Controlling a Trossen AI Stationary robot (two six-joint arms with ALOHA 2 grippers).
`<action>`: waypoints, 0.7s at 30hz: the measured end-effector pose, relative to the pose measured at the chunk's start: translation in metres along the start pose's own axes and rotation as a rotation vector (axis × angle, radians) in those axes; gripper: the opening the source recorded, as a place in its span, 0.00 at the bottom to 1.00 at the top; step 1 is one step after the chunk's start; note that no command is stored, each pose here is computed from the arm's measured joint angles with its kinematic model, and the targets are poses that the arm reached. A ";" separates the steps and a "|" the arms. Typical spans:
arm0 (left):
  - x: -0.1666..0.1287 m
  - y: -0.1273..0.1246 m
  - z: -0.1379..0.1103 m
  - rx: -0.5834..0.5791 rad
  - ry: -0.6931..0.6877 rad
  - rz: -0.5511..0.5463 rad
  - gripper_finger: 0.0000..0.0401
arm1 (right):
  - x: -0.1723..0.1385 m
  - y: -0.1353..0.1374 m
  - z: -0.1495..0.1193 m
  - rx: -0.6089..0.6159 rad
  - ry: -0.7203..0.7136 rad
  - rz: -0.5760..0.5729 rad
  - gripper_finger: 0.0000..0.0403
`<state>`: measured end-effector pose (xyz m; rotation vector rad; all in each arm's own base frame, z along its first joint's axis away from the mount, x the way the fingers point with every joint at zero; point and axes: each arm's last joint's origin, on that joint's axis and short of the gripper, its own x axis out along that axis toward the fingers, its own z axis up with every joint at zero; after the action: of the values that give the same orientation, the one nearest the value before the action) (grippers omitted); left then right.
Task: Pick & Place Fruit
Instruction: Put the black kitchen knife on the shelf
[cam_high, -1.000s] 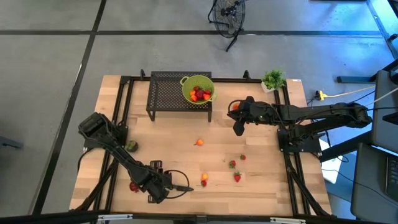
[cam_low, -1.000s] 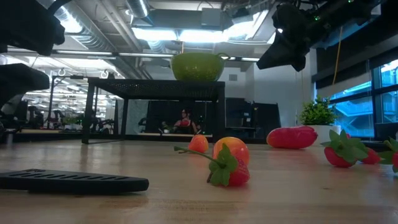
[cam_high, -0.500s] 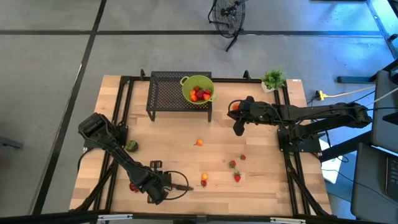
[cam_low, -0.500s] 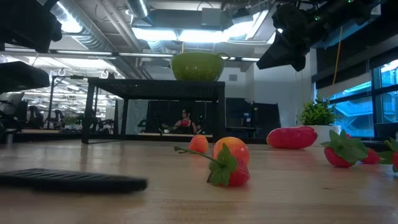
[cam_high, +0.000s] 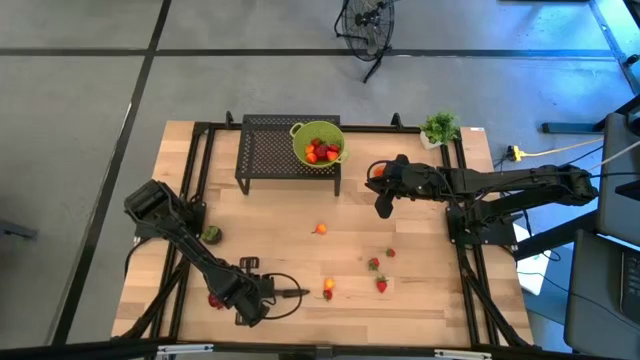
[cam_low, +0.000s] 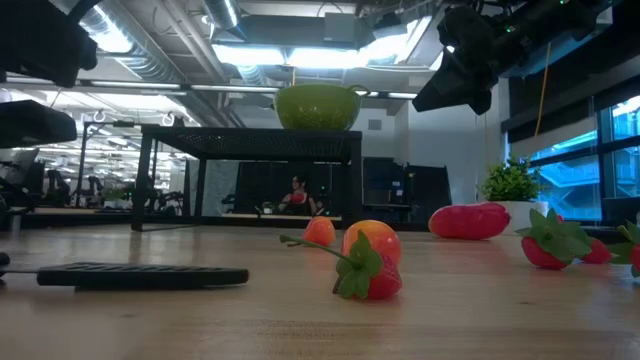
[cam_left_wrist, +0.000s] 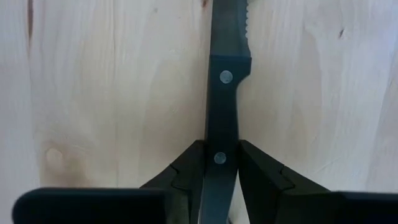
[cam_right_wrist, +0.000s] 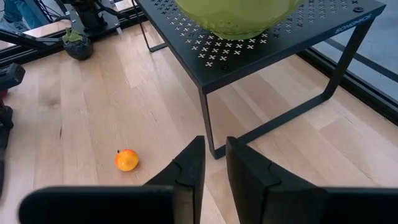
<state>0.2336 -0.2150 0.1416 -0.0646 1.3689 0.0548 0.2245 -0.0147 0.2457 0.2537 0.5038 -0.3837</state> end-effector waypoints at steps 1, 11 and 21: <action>-0.001 0.000 0.000 0.000 0.003 -0.002 0.20 | 0.000 0.000 0.000 0.000 0.000 0.000 0.16; -0.002 0.000 0.000 -0.001 -0.002 -0.010 0.21 | 0.000 0.000 0.000 0.000 0.001 0.001 0.10; -0.003 -0.001 0.001 -0.002 -0.010 -0.012 0.21 | 0.000 0.000 0.000 0.000 0.001 0.002 0.08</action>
<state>0.2338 -0.2156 0.1447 -0.0741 1.3586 0.0461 0.2245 -0.0146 0.2457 0.2542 0.5042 -0.3818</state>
